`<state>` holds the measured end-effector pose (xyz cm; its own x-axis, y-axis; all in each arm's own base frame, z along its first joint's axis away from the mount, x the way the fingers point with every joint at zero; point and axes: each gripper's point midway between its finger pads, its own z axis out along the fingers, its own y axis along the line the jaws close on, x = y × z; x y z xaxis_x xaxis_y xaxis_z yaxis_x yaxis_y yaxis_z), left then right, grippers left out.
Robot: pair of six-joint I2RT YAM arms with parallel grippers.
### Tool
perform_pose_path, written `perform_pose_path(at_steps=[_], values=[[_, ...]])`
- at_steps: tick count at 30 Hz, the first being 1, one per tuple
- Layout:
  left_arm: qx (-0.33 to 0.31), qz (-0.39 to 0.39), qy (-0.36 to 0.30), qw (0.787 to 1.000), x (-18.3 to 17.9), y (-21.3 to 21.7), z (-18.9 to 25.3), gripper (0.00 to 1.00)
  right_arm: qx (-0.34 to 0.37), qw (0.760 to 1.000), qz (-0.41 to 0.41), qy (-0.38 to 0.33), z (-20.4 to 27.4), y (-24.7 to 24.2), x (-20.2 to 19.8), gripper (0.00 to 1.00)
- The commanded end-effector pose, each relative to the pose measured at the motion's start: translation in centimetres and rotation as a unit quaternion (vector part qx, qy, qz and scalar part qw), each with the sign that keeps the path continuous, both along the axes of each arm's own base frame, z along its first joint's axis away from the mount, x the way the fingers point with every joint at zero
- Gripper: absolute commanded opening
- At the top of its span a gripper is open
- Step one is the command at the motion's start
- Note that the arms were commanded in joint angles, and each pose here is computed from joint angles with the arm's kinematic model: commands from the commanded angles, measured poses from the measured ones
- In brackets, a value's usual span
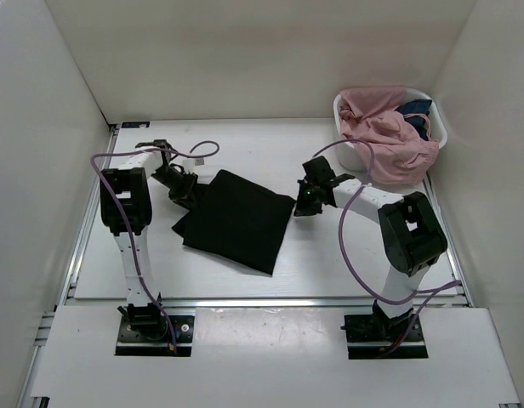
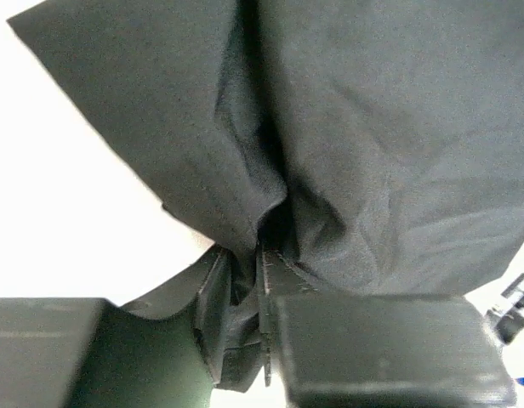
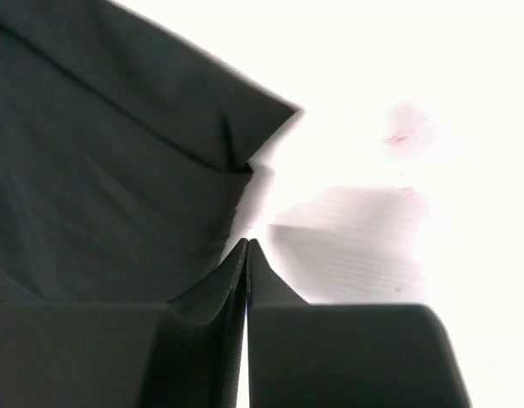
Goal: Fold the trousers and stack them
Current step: Fold the trousers
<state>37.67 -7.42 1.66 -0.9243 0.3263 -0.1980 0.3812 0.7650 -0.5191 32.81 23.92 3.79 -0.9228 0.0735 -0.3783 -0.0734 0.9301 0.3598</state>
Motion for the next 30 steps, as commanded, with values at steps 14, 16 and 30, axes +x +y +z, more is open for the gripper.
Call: perform_pose_path(at_steps=[14,16,30], values=[[0.010,0.005,0.030,0.999,-5.1,0.6,-0.1,0.34,0.231,0.971,-0.059,0.013,1.3,5.3,0.3,0.90],[0.010,0.005,0.026,1.000,-5.0,0.6,0.2,0.34,0.242,0.969,-0.055,0.018,0.8,6.2,1.3,0.74],[-0.028,0.010,-0.009,1.000,-0.9,-0.8,2.0,0.47,0.229,0.968,-0.099,-0.024,3.4,4.8,10.9,0.10]])
